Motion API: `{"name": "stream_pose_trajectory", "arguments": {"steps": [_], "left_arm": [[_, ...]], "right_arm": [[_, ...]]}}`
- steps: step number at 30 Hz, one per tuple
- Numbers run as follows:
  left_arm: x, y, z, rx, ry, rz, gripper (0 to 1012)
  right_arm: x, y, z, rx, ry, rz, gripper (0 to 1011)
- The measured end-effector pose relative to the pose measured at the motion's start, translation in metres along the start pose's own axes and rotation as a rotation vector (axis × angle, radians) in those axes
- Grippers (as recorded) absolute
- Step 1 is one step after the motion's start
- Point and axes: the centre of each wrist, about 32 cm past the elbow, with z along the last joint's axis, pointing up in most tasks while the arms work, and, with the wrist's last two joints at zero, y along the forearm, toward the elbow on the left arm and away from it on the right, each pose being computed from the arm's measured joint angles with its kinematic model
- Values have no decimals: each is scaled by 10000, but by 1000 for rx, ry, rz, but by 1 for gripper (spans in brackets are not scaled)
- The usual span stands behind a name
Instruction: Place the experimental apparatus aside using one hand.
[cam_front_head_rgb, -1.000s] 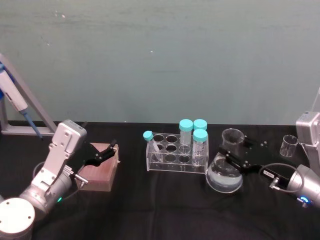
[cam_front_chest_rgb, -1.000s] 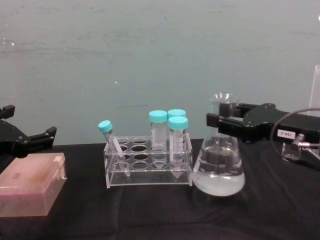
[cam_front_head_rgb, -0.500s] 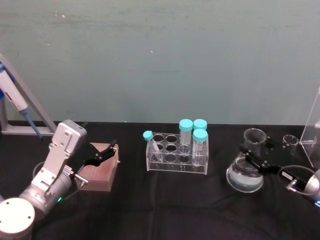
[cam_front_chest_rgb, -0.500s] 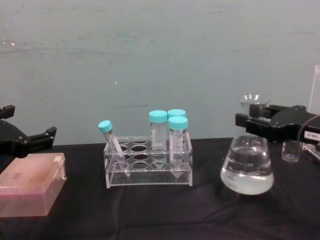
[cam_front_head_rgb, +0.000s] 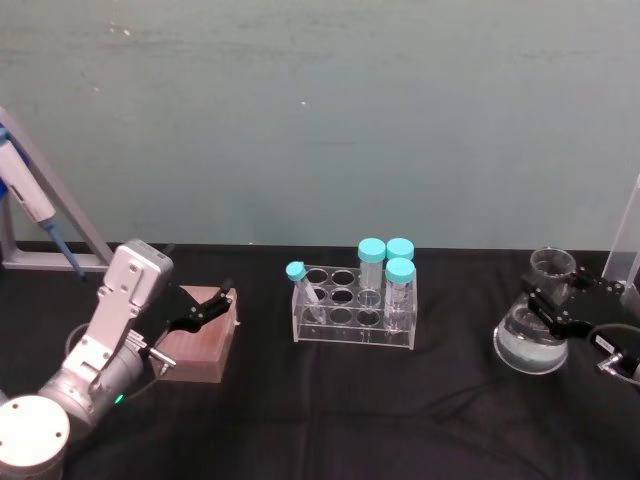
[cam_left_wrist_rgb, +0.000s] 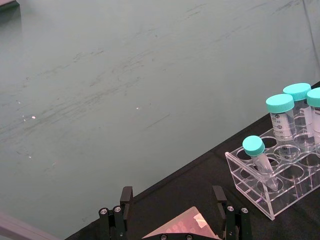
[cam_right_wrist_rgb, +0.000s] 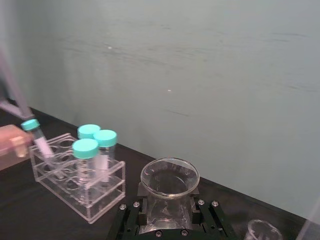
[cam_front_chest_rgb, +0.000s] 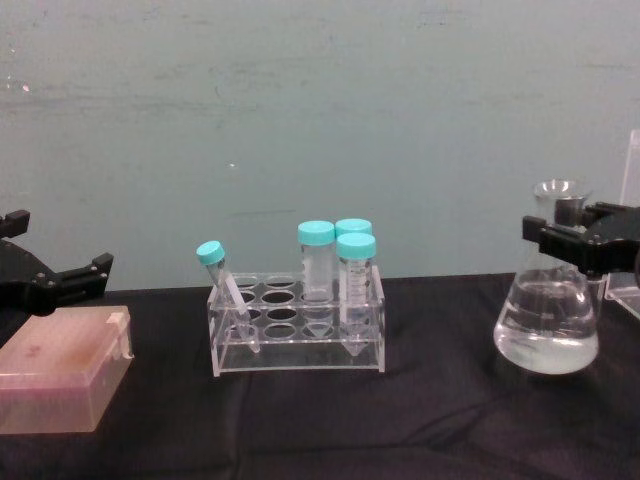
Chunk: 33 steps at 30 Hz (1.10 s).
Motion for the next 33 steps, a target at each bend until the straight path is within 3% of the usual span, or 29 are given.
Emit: {"name": "stream_pose_trajectory", "arguments": {"steps": [11, 24, 33], "left_arm": [[0, 0, 0, 0, 0, 0, 1000], [0, 0, 0, 0, 0, 0, 1000], [0, 0, 0, 0, 0, 0, 1000]], "right_arm": [[-94, -34, -7, -13, -20, -109, 456], [-128, -60, -28, -32, -10, -235, 456], [-154, -68, -38, -37, -7, -278, 456]]}}
